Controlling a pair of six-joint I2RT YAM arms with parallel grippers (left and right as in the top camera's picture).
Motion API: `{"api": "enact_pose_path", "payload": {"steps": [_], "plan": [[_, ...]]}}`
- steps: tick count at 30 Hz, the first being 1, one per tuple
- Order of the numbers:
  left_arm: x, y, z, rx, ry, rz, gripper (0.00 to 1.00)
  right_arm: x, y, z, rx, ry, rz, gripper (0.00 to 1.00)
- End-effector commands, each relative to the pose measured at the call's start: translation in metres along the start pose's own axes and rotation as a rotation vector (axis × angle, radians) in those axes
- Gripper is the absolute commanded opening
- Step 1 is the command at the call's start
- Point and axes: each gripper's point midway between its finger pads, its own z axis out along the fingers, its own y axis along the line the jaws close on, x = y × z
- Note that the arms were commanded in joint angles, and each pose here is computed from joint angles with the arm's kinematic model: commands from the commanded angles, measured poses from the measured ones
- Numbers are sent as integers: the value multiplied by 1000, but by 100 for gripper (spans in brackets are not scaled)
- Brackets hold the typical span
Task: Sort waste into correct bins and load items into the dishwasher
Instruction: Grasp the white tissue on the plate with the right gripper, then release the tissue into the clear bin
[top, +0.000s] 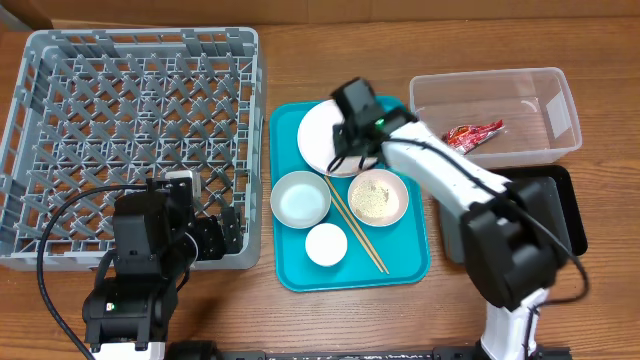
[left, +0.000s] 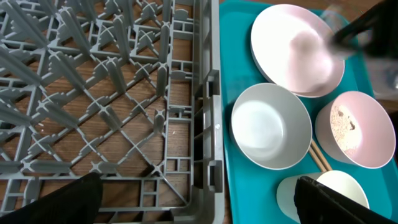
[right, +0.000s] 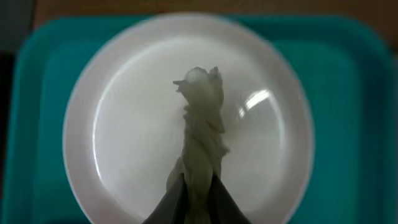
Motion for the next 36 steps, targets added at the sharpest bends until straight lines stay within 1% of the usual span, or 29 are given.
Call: {"api": "enact_pose_path", "payload": {"steps": [1, 4, 5, 8, 12, 13, 15, 16, 17, 21, 23, 26, 28, 33, 36], "plan": [[-9, -6, -6, 21, -27, 0, 100, -77, -38, -87, 46, -254, 104, 10], [-10, -6, -6, 21, -28, 0, 100, -86, -75, -104, 90, -277, 165, 15], [-10, -6, -6, 21, -30, 0, 100, -85, -98, -105, 123, -259, 199, 15], [-12, -7, -6, 23, -40, 2, 100, -72, -138, -100, 180, -190, 258, 15], [-13, -7, -6, 23, -42, 3, 100, -52, -168, -93, 205, -113, 311, 17], [-13, -7, -6, 23, -41, 3, 100, -48, -173, -93, 209, -94, 323, 24], [-13, -7, -6, 23, -42, 3, 100, -41, -181, -93, 223, -68, 336, 55], [-13, -7, -6, 23, -42, 3, 100, -39, -183, -93, 226, -61, 339, 64], [-13, -7, -6, 23, -42, 3, 100, -38, -185, -94, 228, -57, 341, 76], [-13, -7, -6, 23, -42, 3, 100, -27, -183, -95, 223, -10, 325, 80], [-13, -7, -6, 23, -42, 3, 100, -15, -166, -106, 141, 47, 323, 80], [-13, -7, -6, 23, -42, 3, 100, -11, -131, -122, -20, 70, 229, 80], [-13, -7, -6, 23, -42, 3, 100, -8, -109, -133, -94, 71, 169, 80], [-13, -7, -6, 23, -41, 3, 100, 19, -65, -141, -137, 147, 66, 80], [-13, -7, -6, 23, -41, 3, 100, 38, -38, -134, -155, 204, 0, 75]]}}
